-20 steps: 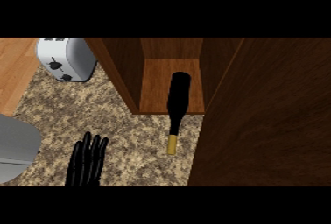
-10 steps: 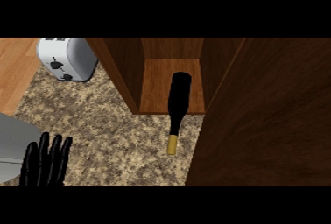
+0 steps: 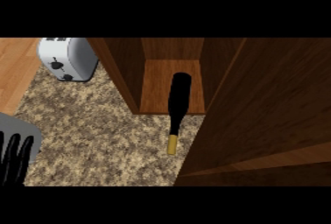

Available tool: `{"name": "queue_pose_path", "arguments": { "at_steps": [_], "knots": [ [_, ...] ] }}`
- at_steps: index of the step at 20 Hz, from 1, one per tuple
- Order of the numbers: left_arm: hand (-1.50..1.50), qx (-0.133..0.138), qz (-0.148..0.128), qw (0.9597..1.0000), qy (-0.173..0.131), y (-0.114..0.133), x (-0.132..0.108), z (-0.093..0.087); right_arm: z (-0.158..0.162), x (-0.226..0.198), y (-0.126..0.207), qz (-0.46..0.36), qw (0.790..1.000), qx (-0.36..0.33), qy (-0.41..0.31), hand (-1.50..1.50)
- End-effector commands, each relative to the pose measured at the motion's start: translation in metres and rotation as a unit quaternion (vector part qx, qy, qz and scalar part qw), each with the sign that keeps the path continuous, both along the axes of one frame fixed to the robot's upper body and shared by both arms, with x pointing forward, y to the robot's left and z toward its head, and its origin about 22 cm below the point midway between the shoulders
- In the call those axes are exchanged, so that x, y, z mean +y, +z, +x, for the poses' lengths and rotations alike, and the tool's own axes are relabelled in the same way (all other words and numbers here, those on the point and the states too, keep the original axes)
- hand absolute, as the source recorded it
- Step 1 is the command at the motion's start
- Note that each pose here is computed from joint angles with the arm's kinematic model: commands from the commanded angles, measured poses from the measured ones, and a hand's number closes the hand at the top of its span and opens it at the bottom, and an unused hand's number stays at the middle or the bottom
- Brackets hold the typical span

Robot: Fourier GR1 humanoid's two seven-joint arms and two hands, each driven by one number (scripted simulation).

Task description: Pick up the wine, place it into the cabinet and close the cabinet

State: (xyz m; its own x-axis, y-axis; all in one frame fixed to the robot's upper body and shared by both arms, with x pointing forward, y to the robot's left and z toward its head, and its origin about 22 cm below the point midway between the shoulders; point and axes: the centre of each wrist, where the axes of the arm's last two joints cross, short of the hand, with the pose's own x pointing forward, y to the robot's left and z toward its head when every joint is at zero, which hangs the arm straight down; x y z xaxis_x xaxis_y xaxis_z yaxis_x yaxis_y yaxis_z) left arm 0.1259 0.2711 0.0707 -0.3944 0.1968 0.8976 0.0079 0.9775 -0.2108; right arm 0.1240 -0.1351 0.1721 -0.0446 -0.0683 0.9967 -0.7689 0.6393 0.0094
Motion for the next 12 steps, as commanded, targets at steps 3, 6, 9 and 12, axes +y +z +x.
{"name": "queue_pose_path", "arguments": {
  "at_steps": [3,6,9,12],
  "knots": [
    [-1.50,0.011,0.008,0.9999,0.001,0.014,0.035,-0.001,-0.041,0.013,0.020,0.024,0.999,-0.036,0.028,1.50],
    [-1.50,0.001,0.004,1.0000,0.003,0.009,0.033,-0.002,-0.045,0.014,0.031,0.033,0.999,-0.031,0.017,1.50],
    [-1.50,0.008,0.003,1.0000,-0.004,0.010,0.046,0.001,-0.043,0.036,0.017,0.039,0.999,-0.035,0.007,1.50],
    [-1.50,0.007,0.014,0.9999,-0.004,0.021,0.052,0.008,-0.040,0.049,0.016,0.032,0.998,-0.051,-0.004,1.50]
  ]
}}
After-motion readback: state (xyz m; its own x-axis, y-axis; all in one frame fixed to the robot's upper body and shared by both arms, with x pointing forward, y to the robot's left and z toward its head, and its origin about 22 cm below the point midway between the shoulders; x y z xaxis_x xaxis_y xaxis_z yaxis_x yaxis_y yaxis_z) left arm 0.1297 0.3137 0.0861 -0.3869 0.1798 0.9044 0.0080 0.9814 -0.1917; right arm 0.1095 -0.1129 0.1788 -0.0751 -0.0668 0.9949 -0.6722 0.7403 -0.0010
